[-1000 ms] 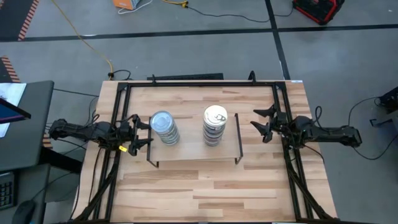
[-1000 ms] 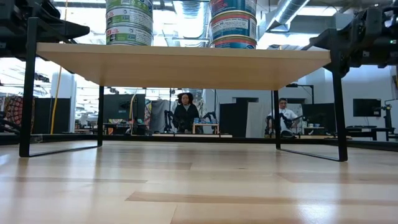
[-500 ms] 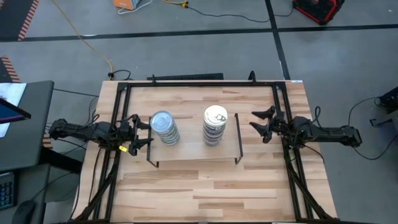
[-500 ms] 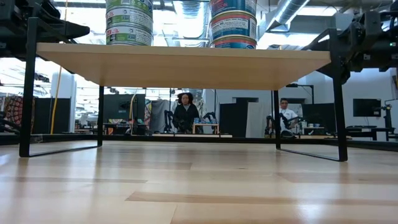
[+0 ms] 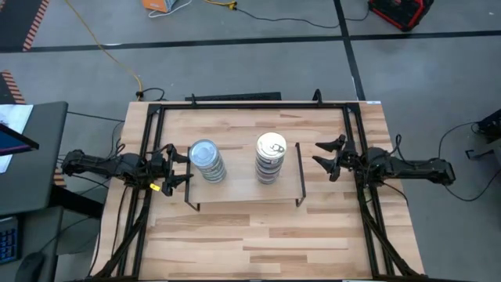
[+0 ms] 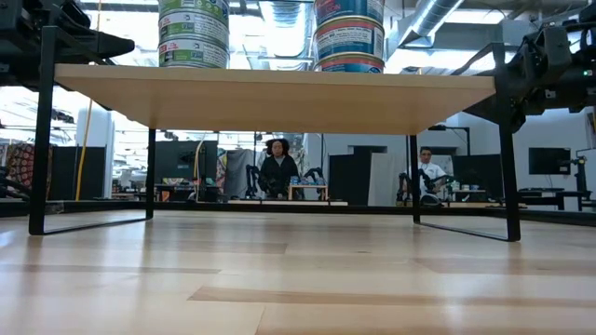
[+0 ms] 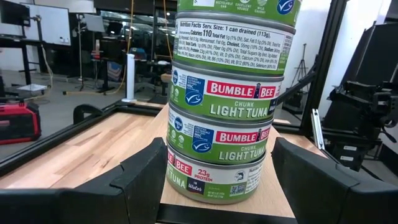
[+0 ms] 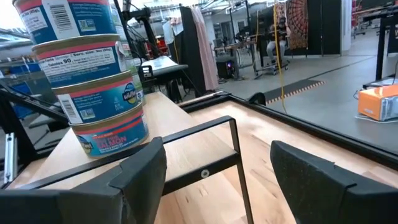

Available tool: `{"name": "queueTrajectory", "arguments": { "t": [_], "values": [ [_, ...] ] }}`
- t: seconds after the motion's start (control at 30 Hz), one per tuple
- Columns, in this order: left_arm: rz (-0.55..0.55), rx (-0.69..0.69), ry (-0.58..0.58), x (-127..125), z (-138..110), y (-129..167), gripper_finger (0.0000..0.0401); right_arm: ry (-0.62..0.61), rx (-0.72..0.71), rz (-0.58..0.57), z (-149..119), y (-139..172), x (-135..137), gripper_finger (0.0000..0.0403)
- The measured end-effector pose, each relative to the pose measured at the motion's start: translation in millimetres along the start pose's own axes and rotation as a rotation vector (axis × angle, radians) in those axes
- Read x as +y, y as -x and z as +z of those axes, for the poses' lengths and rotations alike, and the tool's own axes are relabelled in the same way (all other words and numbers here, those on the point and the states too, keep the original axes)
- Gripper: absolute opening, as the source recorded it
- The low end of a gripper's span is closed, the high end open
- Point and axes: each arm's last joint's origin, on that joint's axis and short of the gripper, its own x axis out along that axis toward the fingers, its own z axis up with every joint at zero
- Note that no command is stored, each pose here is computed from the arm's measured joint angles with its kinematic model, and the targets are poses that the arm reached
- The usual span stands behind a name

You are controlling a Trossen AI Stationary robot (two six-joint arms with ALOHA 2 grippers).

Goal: Stack canned seafood by type on shelf
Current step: Return to Home Position

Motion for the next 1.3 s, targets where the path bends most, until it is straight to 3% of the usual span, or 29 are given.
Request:
{"name": "queueTrajectory", "arguments": {
  "t": [1.3],
  "values": [
    [0.001, 0.001, 0.0, 0.0, -0.1, 0.0, 0.0279, 0.005, 0.01, -0.002, -1.2, 0.0, -0.2, 0.0311]
  ]
}}
